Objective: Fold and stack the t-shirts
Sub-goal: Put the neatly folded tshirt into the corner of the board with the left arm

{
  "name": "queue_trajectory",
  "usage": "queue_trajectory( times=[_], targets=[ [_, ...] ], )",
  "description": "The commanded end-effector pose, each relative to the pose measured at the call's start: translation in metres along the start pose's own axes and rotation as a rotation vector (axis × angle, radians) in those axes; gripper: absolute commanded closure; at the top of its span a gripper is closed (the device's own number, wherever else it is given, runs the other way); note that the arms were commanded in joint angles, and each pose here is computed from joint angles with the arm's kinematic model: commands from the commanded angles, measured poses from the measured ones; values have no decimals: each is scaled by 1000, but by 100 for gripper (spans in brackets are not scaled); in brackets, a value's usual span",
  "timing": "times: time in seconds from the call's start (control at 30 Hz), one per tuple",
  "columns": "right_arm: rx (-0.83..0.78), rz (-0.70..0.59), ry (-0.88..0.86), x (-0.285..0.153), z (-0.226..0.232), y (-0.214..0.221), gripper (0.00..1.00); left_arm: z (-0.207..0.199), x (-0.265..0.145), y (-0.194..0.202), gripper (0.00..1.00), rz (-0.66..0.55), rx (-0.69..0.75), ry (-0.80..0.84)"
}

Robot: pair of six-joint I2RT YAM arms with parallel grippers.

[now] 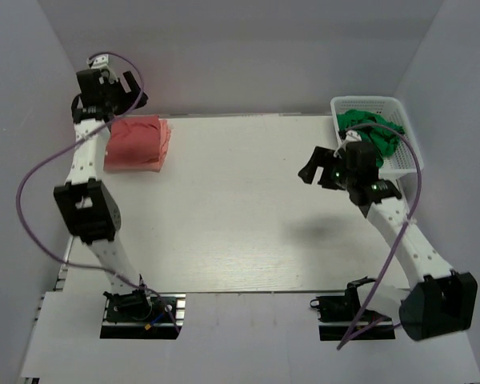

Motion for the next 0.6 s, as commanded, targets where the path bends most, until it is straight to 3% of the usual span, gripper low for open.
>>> queue_trajectory(
  times=[0.0,0.03,0.07,0.1,0.13,0.17,0.23,0.27,0.4,0.57],
  targets=[
    [-19,-89,-101,-11,7,9,9,-37,-51,43,0,41,-66,-12],
    [-31,-131,-143,-23,12,7,9,-71,-94,34,0,-40,-67,60],
    [-11,-105,-138,-19,7,24,9,-83,-112,38,0,-95,-64,104],
    [-8,-110,-133,-20,6,26,9,-77,-120,84,0,-27,-92,87],
    [-20,-135,-137,-28,6,25,9,-100,-161,81,0,-94,-109,158],
    [-18,-112,-120,-26,2,34,9,-94,-169,117,0,-25,-131,145],
    [-23,-129,-90,-30,-2,37,9,-95,-208,144,0,-6,-160,161],
    [-23,-135,-84,-31,-3,36,9,-98,-219,146,0,-26,-154,182],
    [-23,-175,-99,-30,-3,37,9,-76,-254,167,0,37,-168,11],
    [-6,-202,-148,-29,0,41,9,-74,-264,167,0,19,-134,7]
  ],
)
Point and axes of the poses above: each gripper's point midway between its finger pads, its own x axis out along the fingers, its own z axis along the line the jaws close on, y = z × x, the point moved 6 cm from there along -x, back along the fingers, and after that the axes turned 3 degrees about -x, right-handed, at the moved point
